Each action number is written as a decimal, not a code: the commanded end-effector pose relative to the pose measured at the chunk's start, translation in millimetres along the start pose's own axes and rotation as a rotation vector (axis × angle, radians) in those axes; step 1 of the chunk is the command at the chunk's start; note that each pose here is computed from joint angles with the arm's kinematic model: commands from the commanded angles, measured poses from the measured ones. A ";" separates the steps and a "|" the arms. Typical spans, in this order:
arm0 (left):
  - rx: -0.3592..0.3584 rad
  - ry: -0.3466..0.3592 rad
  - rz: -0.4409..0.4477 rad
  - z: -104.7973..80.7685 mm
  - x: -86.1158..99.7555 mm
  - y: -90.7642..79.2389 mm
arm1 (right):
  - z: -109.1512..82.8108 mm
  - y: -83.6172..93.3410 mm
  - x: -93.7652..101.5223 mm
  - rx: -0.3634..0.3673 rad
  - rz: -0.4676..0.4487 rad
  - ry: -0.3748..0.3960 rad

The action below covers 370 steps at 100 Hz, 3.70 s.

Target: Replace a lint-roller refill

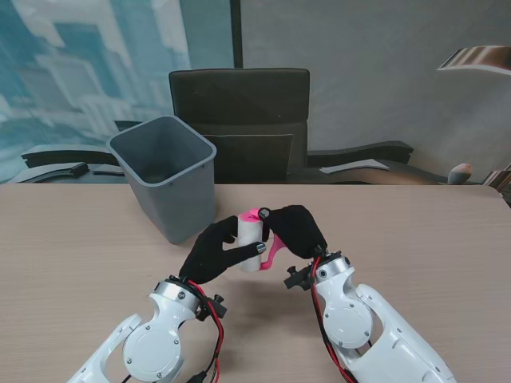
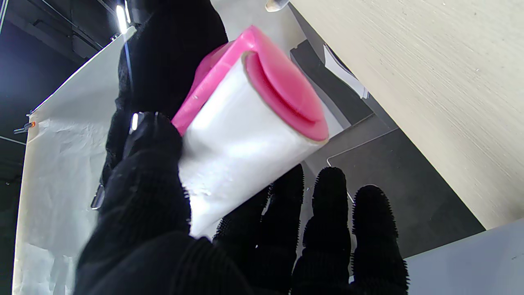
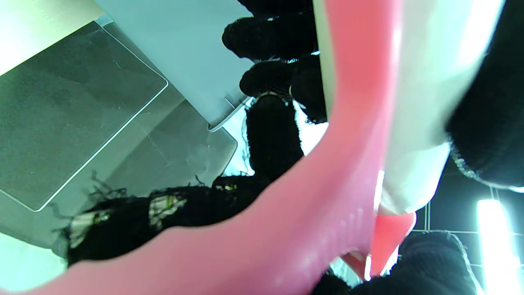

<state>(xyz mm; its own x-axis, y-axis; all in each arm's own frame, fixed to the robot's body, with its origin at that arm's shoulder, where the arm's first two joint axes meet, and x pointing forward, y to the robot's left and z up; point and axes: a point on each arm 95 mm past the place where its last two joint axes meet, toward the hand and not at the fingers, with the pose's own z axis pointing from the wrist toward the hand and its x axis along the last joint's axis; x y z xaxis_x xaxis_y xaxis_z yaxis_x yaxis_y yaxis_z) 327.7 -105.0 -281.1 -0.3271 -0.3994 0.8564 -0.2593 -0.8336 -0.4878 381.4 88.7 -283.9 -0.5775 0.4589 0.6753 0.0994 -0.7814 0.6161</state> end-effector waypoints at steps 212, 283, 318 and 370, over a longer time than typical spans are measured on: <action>0.002 0.272 0.440 10.1 -36.8 -22.4 | -15.2 21.5 7.0 0.059 -0.211 0.057; 0.004 0.284 0.434 8.4 -36.0 -20.8 | -16.6 25.0 7.7 0.038 -0.214 0.068; 0.002 0.292 0.426 6.8 -34.6 -18.7 | -15.5 16.7 7.6 0.065 -0.187 0.066; -0.012 0.309 0.501 11.9 -40.8 -22.2 | -22.6 30.3 2.6 0.050 -0.237 0.083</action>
<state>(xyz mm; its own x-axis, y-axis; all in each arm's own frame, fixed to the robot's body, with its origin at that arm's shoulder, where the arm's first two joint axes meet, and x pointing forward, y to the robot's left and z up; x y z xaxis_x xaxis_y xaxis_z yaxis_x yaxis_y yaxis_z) 355.5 -75.4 -305.0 -0.6613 -0.6163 0.4276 -0.0087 -0.5637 -0.8259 368.2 62.8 -273.0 -0.6488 0.5964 0.4727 -0.0184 -0.6332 0.7738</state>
